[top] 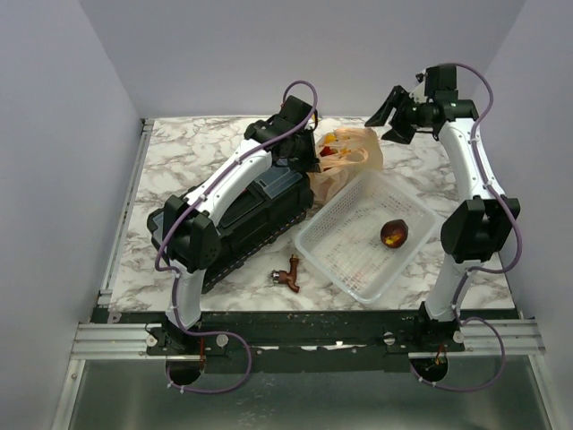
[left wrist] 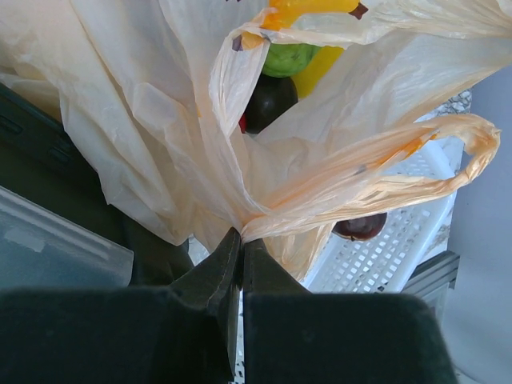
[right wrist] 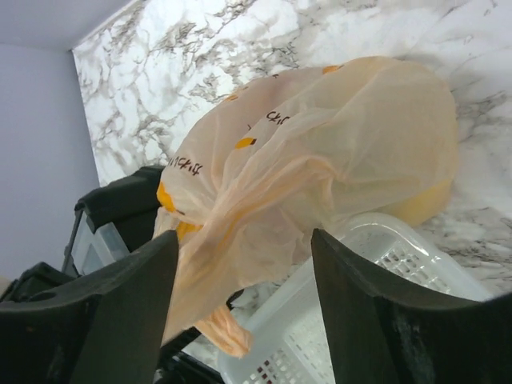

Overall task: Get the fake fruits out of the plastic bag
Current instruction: Untie the plastic bag at the center of the board.

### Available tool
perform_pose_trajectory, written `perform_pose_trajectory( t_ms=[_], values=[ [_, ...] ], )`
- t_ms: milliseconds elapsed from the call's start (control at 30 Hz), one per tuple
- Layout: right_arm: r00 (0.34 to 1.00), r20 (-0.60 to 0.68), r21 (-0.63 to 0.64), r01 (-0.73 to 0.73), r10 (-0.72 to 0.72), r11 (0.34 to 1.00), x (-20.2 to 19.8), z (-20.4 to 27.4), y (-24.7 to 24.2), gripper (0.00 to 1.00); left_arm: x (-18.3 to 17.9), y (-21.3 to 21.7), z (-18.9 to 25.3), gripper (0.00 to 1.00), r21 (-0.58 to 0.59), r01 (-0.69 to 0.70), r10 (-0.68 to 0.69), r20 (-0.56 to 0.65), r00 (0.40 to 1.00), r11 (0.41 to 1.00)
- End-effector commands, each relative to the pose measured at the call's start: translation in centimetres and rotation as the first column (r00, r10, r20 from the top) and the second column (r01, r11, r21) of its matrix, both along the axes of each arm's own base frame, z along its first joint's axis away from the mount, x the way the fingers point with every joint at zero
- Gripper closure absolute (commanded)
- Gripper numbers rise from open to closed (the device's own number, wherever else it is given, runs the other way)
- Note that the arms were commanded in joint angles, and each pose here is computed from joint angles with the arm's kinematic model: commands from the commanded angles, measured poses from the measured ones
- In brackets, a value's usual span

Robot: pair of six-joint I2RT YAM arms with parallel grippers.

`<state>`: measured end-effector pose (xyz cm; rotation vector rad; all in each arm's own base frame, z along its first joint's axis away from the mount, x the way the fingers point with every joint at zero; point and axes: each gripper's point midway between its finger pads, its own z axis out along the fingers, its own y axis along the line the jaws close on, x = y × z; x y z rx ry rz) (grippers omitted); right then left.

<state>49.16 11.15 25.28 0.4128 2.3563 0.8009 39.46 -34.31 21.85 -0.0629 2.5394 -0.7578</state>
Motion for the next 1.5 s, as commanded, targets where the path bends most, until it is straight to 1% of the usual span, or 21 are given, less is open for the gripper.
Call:
perform_pose_trajectory(
  t_ms=[0, 67, 200, 300, 433, 500, 567, 667, 733, 767, 833, 867, 900, 933, 967, 1000, 1067, 1200, 1300, 1333, 1467],
  values=[
    [0.994, 0.104, -0.044, -0.036, 0.041, 0.998, -2.7, 4.4, -0.4, 0.23, -0.9, 0.0, 2.1, 1.0, -0.059, 0.006, -0.006, 0.0, 1.0, 0.998],
    [0.991, 0.12, -0.054, -0.058, 0.064, 0.997, -3.8, 4.7, 0.0, 0.12, -1.0, -0.1, 2.0, 1.0, -0.063, 0.005, -0.005, -0.005, 1.0, 0.998],
    [0.965, 0.208, -0.068, -0.146, 0.157, 0.987, -5.5, 5.9, 2.0, 0.01, -1.2, -0.1, 1.8, 1.0, -0.073, 0.002, -0.003, -0.023, 1.0, 0.997],
    [0.931, 0.282, -0.187, -0.183, 0.232, 0.965, -6.6, 6.5, 4.3, 0.0, -1.4, -0.3, 1.6, 1.0, -0.085, 0.002, -0.005, -0.037, 0.999, 0.996],
    [0.926, 0.31, -0.357, -0.096, 0.215, 0.929, -6.2, 5.8, 4.8, 0.0, -1.5, -0.4, 1.8, 1.0, -0.091, 0.002, -0.005, -0.038, 0.999, 0.996],
    [0.92, 0.332, -0.452, -0.038, 0.208, 0.891, -5.7, 5.6, 4.6, 0.0, -1.5, -0.3, 1.9, 1.0, -0.092, 0.002, -0.005, -0.036, 0.999, 0.996],
    [0.908, 0.355, -0.548, 0.009, 0.223, 0.837, -5.3, 5.6, 4.7, 0.0, -1.5, -0.3, 2.0, 1.0, -0.092, 0.001, -0.004, -0.035, 0.999, 0.996],
    [0.896, 0.366, -0.642, 0.047, 0.252, 0.765, -4.5, 5.5, 5.3, 0.0, -1.6, -0.3, 2.0, 1.0, -0.09, 0.003, -0.007, -0.04, 0.999, 0.996],
    [0.906, 0.371, -0.678, 0.114, 0.204, 0.726, -3.7, 5.6, 4.7, 0.0, -1.7, -0.3, 1.7, 1.0, -0.088, 0.005, -0.009, -0.051, 0.999, 0.996],
    [0.914, 0.378, -0.689, 0.17, 0.15, 0.704, -3.2, 5.8, 3.9, 0.0, -1.8, -0.3, 1.8, 1.0, -0.089, 0.007, -0.011, -0.053, 0.999, 0.996],
    [0.917, 0.392, -0.692, 0.24, 0.075, 0.681, -2.3, 6.2, 3.0, 0.0, -1.9, -0.3, 1.7, 1.0, -0.088, 0.007, -0.013, -0.059, 0.998, 0.996],
    [0.915, 0.397, -0.686, 0.246, 0.069, 0.684, -2.0, 6.4, 3.1, 0.07, -2.0, -0.3, 1.6, 1.0, -0.087, 0.008, -0.013, -0.063, 0.998, 0.996],
    [0.914, 0.399, -0.678, 0.236, 0.078, 0.696, -1.7, 6.4, 3.6, 0.23, -2.1, -0.2, 1.7, 1.0, -0.087, 0.009, -0.014, -0.064, 0.998, 0.996],
    [0.912, 0.403, -0.663, 0.235, 0.074, 0.711, -1.5, 6.6, 3.8, 0.41, -2.1, -0.2, 1.7, 1.0, -0.088, 0.009, -0.015, -0.066, 0.998, 0.996],
    [0.913, 0.403, -0.645, 0.24, 0.056, 0.725, -1.1, 6.5, 3.9, 0.49, -2.2, -0.2, 1.8, 1.0, -0.088, 0.011, -0.016, -0.064, 0.998, 0.996],
    [0.917, 0.397, -0.628, 0.236, 0.045, 0.741, -0.9, 6.2, 4.0, 0.54, -2.2, -0.2, 1.8, 1.0, -0.089, 0.013, -0.018, -0.063, 0.998, 0.996],
    [0.921, 0.39, -0.583, 0.246, 0.001, 0.774, -0.3, 6.1, 3.2, 0.67, -2.3, -0.2, 1.9, 1.0, -0.088, 0.013, -0.019, -0.063, 0.998, 0.996],
    [0.932, 0.346, -0.454, 0.27, -0.112, 0.849, 1.1, 5.1, -0.2, 0.98, -2.5, -0.2, 2.3, 1.0, -0.097, 0.029, -0.034, -0.053, 0.998, 0.995],
    [0.946, 0.275, -0.285, 0.249, -0.17, 0.925, 2.0, 4.0, -2.7, 0.99, -2.6, -0.2, 2.8, 1.0, -0.107, 0.046, -0.049, -0.026, 0.998, 0.993],
    [0.957, 0.249, -0.212, 0.205, -0.15, 0.956, 2.0, 3.5, -2.6, 0.99, -2.6, -0.2, 3.1, 1.0, -0.112, 0.053, -0.055, -0.012, 0.998, 0.992],
    [0.975, 0.194, -0.066, 0.127, -0.112, 0.99, 1.1, 2.4, -2.0, 0.99, -2.6, -0.3, 4.7, 1.0, -0.133, 0.08, -0.073, 0.053, 0.996, 0.988]
  ],
)
